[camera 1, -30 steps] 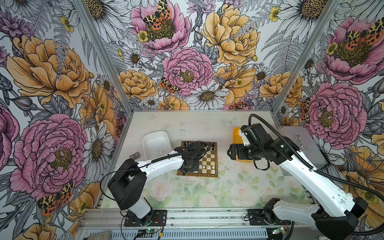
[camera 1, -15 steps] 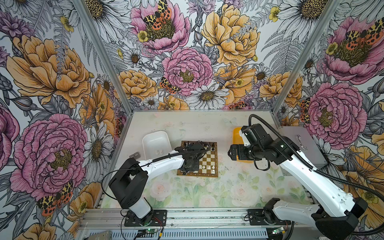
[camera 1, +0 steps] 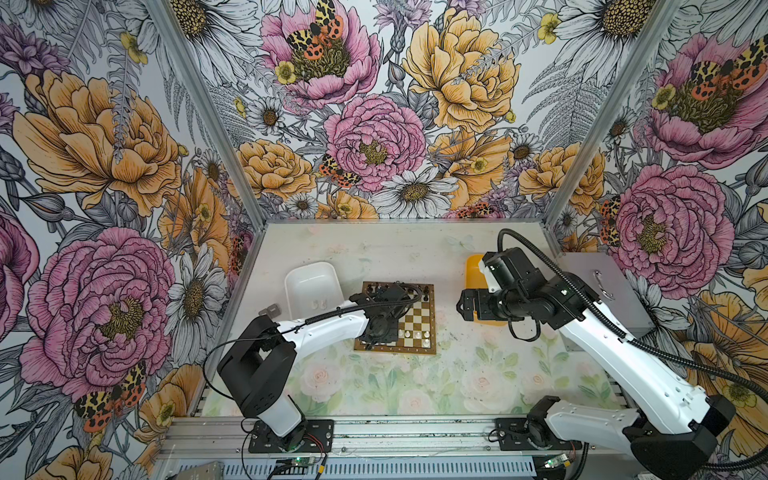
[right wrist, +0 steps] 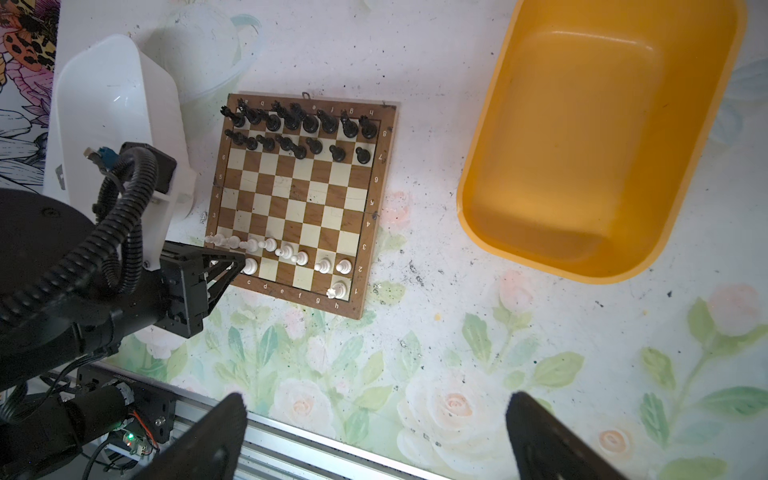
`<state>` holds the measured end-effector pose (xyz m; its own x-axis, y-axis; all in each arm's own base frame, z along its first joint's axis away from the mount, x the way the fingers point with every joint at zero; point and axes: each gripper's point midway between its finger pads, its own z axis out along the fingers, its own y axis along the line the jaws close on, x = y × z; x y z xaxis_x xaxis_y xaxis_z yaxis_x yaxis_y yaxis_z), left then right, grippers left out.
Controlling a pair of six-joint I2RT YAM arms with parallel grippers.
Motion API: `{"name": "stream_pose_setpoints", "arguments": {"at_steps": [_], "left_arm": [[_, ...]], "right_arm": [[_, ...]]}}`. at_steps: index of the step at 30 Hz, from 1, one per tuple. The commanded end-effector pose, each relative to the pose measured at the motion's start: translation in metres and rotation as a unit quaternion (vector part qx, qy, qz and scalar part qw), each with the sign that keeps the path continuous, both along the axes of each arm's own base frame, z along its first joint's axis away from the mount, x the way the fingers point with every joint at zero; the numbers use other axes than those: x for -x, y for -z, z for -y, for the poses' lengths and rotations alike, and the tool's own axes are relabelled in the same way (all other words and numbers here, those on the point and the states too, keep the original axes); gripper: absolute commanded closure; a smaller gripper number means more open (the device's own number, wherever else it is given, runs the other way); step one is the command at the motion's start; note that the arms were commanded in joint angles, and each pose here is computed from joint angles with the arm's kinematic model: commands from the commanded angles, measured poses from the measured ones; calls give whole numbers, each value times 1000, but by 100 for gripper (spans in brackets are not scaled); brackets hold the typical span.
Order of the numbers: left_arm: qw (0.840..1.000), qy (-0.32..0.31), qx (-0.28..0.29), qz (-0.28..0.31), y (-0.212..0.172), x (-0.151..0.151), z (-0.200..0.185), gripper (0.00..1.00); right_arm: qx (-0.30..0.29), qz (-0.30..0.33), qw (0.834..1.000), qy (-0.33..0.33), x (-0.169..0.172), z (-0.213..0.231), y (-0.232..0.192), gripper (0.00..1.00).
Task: Set up the chess pieces on the board
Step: 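Lower the white piece onto the empty square in the nearest row, then open the left gripper and return it to the tub while the right arm swings back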
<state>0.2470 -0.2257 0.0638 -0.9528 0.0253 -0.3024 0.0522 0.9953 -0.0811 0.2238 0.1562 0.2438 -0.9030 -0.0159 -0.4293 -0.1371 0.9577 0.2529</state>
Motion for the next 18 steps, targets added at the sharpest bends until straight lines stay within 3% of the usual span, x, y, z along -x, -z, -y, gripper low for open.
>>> {"name": "stream_pose_setpoints", "arguments": {"at_steps": [1,8,13,18], "left_arm": [[1000,2,12,10,-7,0,1,71],[1000,-3,2,22,-20,-3,-3,64],[998,-14,3,60,-56,-12,-10,61],[993,-53,10,106,-108,-32,-40,45]], "right_arm": [[-2,21,1000,1,0,6,-11,0],[-3,21,1000,-1,-1,5,-12,0],[-2,25,1000,-3,-4,3,-15,0],[-1,36,999,1,-15,-1,-24,0]]}}
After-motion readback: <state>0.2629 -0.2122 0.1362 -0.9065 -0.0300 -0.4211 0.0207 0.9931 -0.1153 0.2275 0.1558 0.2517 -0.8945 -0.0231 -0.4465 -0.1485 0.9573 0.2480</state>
